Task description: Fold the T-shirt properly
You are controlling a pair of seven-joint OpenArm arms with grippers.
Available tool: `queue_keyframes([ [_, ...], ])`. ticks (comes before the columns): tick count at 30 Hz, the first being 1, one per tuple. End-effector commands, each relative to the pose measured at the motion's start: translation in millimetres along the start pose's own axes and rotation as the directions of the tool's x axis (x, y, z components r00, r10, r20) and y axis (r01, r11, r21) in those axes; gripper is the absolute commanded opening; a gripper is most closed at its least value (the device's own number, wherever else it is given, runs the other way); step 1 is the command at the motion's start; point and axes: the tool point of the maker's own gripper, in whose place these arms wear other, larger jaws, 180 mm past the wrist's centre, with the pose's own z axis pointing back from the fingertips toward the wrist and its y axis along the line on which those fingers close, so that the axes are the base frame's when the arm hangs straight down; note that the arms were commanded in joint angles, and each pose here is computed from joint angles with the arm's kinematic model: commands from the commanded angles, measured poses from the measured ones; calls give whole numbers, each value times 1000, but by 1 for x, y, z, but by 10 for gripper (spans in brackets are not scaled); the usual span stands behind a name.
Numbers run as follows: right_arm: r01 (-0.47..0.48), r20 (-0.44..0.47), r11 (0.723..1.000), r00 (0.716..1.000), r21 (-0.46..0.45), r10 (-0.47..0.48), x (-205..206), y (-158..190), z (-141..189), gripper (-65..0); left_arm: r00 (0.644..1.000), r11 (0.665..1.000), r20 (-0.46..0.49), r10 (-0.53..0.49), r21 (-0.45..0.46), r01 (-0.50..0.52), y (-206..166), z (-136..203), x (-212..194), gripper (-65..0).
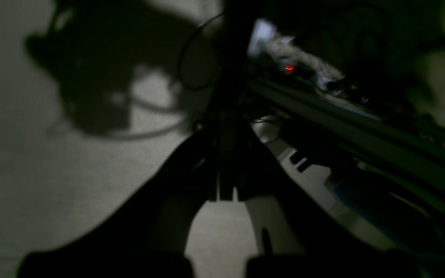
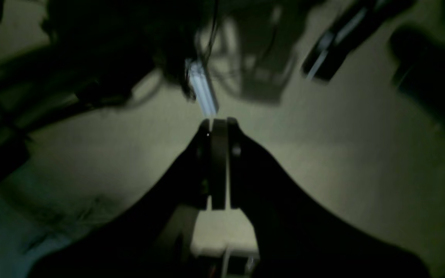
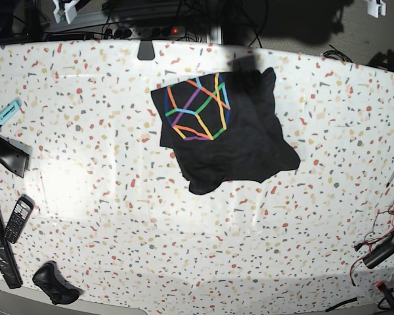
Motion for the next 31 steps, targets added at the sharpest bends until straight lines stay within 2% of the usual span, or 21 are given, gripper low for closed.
queue_keyframes([
  [1, 12, -11, 1000, 1000, -2, -12, -1, -7, -4, -650, 1000, 1000, -3, 2, -5, -2, 5, 0, 1, -650],
  [6, 129, -120, 992, 985, 15, -126, -15, -32, -46, -650, 994, 998, -102, 42, -38, -46, 6, -27, -16, -650],
  [11, 233, -131, 972, 964, 13, -230, -1, -59, -76, -650, 983, 999, -183, -34, -44, 27, 3, -49, -40, -650],
  [14, 284, -124, 959, 952, 18, -280, 16, -69, -87, -650, 979, 999, -204, -17, 34, 24, 10, -61, -49, -650],
  [17, 316, -110, 948, 944, 33, -311, 37, -72, -95, -650, 974, 997, -225, 12, 75, 5, 11, -70, -55, -650],
  [22, 266, -117, 963, 959, 45, -259, 62, -61, -109, -650, 969, 997, -238, 64, 57, -52, -10, -90, -62, -650],
  [26, 164, -149, 985, 976, 44, -156, 70, -45, -120, -650, 963, 998, -269, 28, 54, -14, -29, -104, -70, -650],
  [31, 74, -188, 997, 979, -2, -73, 63, -39, -127, -650, 967, 999, -254, 31, 49, -19, -45, -114, -71, -650],
])
